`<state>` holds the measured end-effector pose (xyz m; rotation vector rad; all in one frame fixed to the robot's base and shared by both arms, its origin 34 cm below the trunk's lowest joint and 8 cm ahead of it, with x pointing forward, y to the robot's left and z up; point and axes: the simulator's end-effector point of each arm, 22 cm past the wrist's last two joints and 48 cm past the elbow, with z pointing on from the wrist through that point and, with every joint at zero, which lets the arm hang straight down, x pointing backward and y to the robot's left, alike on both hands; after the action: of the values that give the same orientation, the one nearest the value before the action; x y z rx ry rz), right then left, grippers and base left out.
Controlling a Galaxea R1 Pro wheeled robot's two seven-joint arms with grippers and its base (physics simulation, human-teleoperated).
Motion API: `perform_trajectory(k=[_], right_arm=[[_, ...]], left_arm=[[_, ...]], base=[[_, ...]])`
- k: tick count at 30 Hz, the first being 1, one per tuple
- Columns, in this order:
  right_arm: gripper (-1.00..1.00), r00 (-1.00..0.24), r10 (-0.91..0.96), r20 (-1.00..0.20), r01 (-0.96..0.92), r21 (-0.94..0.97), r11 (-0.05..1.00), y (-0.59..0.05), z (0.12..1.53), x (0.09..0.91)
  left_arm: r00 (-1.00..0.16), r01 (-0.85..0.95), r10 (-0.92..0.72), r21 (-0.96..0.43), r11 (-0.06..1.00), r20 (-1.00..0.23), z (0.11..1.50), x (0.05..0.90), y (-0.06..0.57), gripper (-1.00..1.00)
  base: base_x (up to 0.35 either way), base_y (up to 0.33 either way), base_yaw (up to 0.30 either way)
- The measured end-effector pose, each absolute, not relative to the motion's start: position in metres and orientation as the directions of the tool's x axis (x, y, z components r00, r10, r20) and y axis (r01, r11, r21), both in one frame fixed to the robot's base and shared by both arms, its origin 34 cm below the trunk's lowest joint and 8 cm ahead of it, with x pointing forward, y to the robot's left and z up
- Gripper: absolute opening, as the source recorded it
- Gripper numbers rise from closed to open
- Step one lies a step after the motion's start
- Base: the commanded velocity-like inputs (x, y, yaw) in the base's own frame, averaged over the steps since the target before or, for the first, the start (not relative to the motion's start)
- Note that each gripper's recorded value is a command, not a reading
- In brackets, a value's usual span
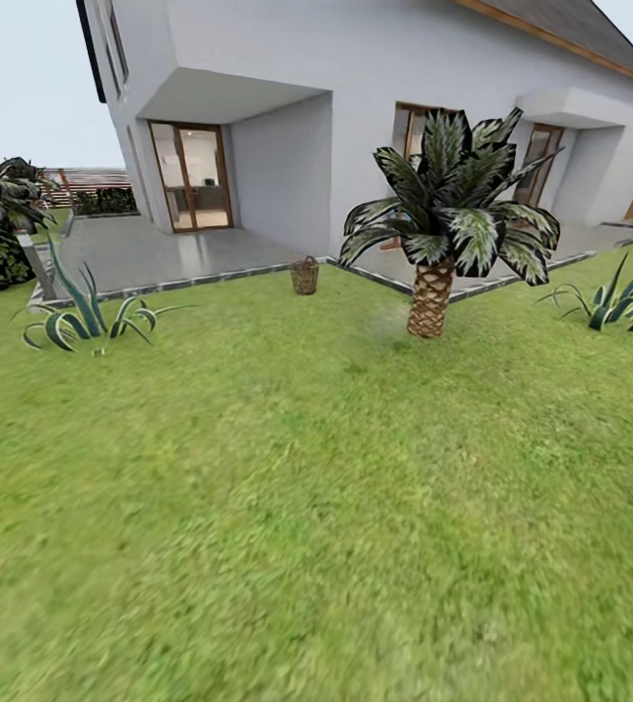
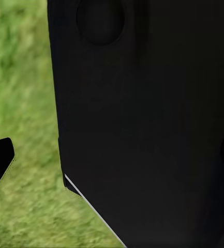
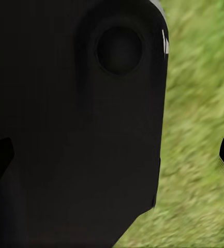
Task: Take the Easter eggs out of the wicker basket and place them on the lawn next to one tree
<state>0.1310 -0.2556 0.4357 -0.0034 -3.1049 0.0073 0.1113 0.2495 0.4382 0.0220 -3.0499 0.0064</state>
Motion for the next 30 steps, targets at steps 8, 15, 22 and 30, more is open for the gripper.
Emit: perform_trajectory(k=[8, 15, 22, 30], right_arm=[[1.0, -0.999, 0.002, 0.037, 0.002, -0.005, 1.0, -0.2556, 0.4357, 0.131], [1.0, -0.999, 0.002, 0.037, 0.002, -0.005, 1.0, -0.2556, 0.4357, 0.1309], [1.0, -0.999, 0.002, 0.037, 0.002, -0.005, 1.0, -0.2556, 0.4357, 0.131], [1.0, -0.999, 0.002, 0.037, 0.002, -0.005, 1.0, -0.2556, 0.4357, 0.131]], left_arm=[[-0.996, -0.015, -0.014, -0.004, 1.0, 0.092, 0.4382, 0.1113, 0.2495, 1.0], [-0.996, -0.015, -0.014, -0.004, 1.0, 0.091, 0.4382, 0.1113, 0.2495, 1.0], [-0.996, -0.015, -0.014, -0.004, 1.0, 0.091, 0.4382, 0.1114, 0.2495, 1.0], [-0.996, -0.015, -0.014, -0.004, 1.0, 0.091, 0.4382, 0.1114, 0.2495, 1.0]], base=[[0.327, 0.0, 0.0], [0.328, 0.0, 0.0], [0.329, 0.0, 0.0], [0.33, 0.0, 0.0]])
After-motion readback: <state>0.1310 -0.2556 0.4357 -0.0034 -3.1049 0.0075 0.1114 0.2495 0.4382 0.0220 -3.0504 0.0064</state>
